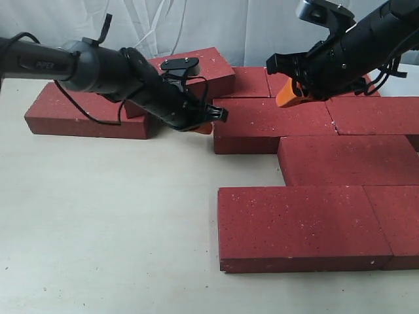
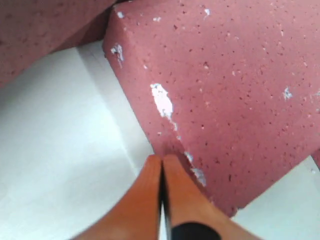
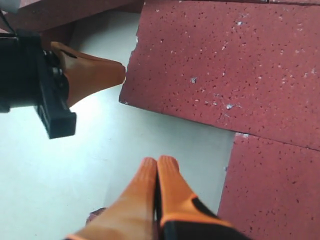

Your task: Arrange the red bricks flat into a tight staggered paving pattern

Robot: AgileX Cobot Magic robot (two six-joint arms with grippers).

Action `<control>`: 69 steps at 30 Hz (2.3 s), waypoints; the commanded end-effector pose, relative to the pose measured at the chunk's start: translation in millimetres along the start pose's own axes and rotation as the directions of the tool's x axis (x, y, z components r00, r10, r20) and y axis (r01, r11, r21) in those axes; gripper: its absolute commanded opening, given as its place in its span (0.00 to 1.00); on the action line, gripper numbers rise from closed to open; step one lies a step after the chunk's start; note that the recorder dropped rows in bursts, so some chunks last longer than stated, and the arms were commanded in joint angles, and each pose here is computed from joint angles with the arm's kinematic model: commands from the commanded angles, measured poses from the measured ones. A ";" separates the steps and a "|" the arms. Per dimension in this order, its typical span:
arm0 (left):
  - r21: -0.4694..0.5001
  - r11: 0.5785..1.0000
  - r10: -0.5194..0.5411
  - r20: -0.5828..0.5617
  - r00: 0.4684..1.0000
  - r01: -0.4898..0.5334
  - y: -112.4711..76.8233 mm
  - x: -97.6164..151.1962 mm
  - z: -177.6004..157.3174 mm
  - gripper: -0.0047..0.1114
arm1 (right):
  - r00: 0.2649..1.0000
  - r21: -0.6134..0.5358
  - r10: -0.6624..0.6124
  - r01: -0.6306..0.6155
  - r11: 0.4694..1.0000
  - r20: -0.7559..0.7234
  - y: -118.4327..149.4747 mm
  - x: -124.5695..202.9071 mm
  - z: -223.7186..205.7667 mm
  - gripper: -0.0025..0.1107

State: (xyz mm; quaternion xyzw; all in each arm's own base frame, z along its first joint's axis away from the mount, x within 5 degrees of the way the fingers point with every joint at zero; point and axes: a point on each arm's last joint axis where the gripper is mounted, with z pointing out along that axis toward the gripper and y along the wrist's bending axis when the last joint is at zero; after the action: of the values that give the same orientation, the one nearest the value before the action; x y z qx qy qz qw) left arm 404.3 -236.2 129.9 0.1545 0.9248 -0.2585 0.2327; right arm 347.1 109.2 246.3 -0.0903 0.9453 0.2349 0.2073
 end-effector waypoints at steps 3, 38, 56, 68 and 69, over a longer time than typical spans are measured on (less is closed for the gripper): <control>0.006 0.997 0.077 -0.093 0.993 -0.077 16.3 -5.8 -31.7 0.04 | 1.000 -0.002 -0.004 0.004 1.000 -0.003 0.0 0.9 -2.8 0.01; -0.358 0.929 -0.061 0.095 0.994 0.092 132.3 -7.3 -164.1 0.04 | 0.994 -0.058 -0.069 0.064 0.996 -0.079 8.1 8.7 -1.7 0.01; -0.357 0.925 -0.091 0.117 0.989 0.128 162.0 -20.1 -120.8 0.04 | 0.943 -0.120 -0.294 0.278 0.953 -0.153 67.4 30.5 19.1 0.01; -0.351 0.929 -0.096 0.085 0.992 0.120 170.1 -22.8 -107.2 0.04 | 0.944 -0.113 -0.296 0.282 0.953 -0.144 66.9 29.6 19.3 0.01; -0.345 0.931 -0.106 0.064 0.992 0.122 171.2 -19.7 -103.7 0.04 | 0.944 -0.114 -0.295 0.281 0.953 -0.144 67.0 29.6 19.3 0.01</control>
State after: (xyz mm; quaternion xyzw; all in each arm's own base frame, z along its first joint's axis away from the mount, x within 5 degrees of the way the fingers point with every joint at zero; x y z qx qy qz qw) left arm 455.5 -40.5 161.1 0.0474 0.9509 -0.1013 0.2887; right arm 309.7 175.9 243.1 -0.2514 0.9252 0.2407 0.1512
